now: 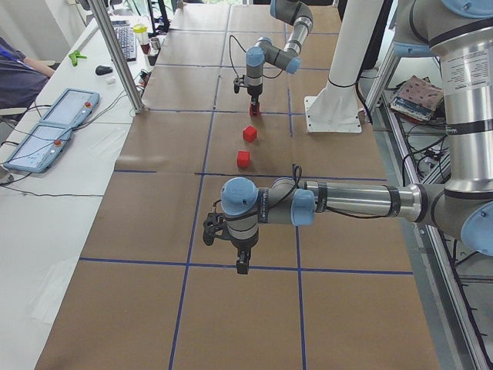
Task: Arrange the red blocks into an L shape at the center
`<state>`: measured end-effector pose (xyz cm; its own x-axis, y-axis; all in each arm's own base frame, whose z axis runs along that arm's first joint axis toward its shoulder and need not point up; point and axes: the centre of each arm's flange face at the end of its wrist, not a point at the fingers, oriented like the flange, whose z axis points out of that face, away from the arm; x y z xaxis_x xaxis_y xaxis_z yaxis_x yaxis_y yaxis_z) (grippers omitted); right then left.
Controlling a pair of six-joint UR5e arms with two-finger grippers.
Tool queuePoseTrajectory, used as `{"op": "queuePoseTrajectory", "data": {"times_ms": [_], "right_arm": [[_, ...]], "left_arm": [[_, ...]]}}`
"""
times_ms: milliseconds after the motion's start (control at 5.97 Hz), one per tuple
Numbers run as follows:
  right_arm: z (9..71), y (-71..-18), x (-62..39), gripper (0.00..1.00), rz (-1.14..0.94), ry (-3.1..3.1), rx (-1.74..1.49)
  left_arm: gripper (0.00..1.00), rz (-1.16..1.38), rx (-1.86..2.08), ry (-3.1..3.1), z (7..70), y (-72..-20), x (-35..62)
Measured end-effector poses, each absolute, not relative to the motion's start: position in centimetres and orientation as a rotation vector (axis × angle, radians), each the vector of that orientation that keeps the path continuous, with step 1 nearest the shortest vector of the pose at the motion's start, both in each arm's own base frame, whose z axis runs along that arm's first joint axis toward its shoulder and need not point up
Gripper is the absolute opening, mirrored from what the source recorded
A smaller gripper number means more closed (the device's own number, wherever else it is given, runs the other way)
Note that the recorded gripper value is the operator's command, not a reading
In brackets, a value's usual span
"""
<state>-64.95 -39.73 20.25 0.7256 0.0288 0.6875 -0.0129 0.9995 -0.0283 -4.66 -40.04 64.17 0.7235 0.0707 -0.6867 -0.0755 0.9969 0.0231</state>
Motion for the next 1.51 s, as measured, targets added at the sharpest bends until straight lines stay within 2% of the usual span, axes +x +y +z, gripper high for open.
{"op": "queuePoseTrajectory", "data": {"times_ms": [503,838,1005,1173,1508], "right_arm": [[18.7,-40.3,-63.9,0.99,0.026,-0.787,-0.011],[15.8,-45.1,-57.9,1.00,0.064,-0.863,0.006],[16.4,-49.0,-53.4,1.00,0.064,-0.879,0.007],[19.2,-52.8,-46.7,1.00,0.025,-0.873,0.020],[26.5,-56.3,-31.0,1.00,-0.131,-0.801,0.082]], "left_arm": [[1.00,0.085,-0.005,0.758,64.1,-40.1,-4.5],[1.00,0.103,0.007,0.757,63.6,-40.4,-4.0],[1.00,0.117,0.019,0.757,62.9,-40.6,-3.7],[1.00,0.131,0.034,0.757,62.1,-41.0,-3.3],[1.00,0.158,0.102,0.759,58.7,-42.7,-3.0]]}}
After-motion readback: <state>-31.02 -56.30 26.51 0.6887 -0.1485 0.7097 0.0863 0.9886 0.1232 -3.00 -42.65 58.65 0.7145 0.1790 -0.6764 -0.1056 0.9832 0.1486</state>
